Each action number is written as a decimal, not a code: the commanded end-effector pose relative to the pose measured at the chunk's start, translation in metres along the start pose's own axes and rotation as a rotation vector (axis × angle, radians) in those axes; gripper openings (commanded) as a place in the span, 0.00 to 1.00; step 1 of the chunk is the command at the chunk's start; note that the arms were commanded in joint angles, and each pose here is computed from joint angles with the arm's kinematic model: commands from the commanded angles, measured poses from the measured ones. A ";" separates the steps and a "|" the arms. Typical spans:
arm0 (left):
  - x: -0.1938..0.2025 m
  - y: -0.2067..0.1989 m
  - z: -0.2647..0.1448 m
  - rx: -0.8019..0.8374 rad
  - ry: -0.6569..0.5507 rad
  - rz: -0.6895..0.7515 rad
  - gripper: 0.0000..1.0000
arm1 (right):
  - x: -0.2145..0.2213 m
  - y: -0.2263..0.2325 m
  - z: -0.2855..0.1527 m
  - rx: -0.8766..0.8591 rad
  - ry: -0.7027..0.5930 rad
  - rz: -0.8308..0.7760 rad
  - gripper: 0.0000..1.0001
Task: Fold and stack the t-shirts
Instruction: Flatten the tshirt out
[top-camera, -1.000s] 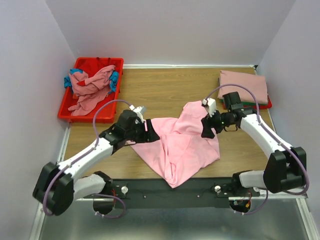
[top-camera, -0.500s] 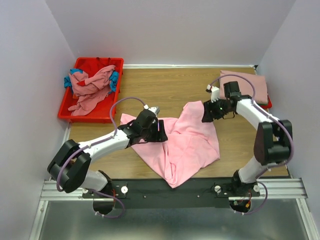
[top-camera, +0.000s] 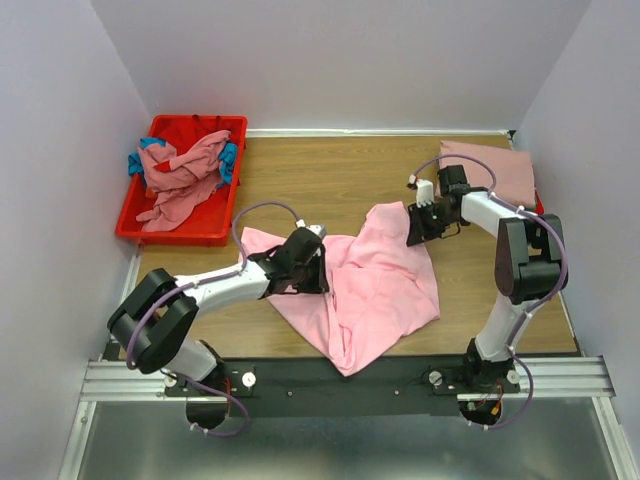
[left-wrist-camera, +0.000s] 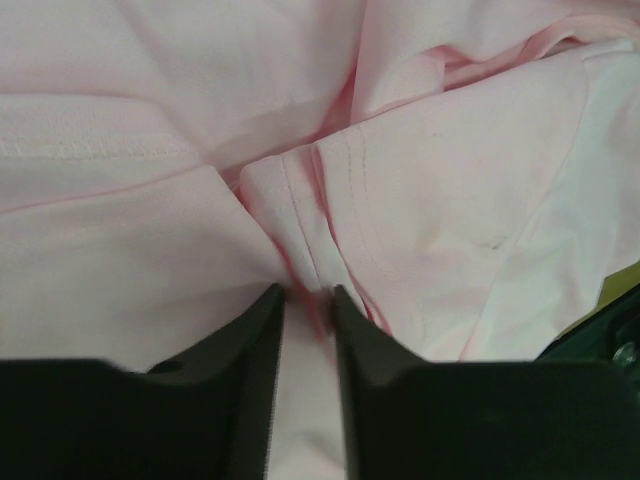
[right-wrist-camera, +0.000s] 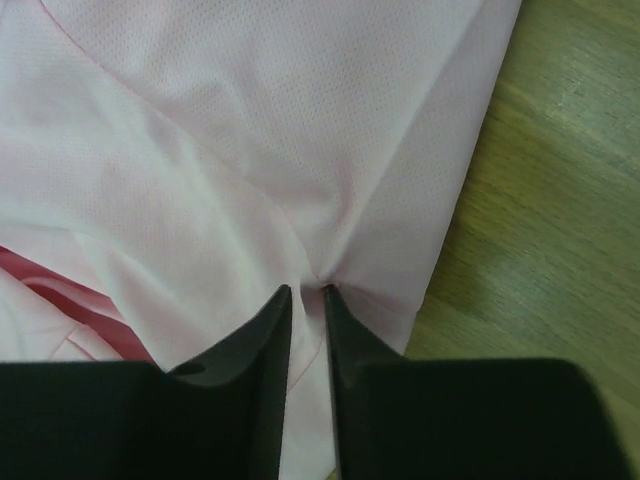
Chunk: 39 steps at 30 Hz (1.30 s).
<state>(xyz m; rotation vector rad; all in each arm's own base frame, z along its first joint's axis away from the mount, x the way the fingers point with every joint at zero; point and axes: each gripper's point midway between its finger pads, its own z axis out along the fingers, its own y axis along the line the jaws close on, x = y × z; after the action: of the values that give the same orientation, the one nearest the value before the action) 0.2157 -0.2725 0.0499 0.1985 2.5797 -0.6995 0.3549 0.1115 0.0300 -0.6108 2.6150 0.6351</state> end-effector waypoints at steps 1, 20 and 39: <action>0.008 0.003 0.003 0.000 0.007 0.004 0.19 | -0.008 -0.007 -0.001 0.030 -0.009 -0.007 0.15; 0.023 -0.009 -0.145 0.281 -0.256 -0.410 0.00 | -0.125 -0.020 -0.088 0.218 -0.306 -0.141 0.01; 0.066 -0.030 -0.225 0.524 -0.170 -0.345 0.60 | -0.111 0.023 -0.114 0.070 -0.355 -0.340 0.78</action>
<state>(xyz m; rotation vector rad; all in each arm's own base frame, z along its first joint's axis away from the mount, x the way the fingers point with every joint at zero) 0.0761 -0.1891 0.1865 -0.2135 2.2525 -1.4175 0.4453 0.0810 0.1638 -0.6338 2.2490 0.2987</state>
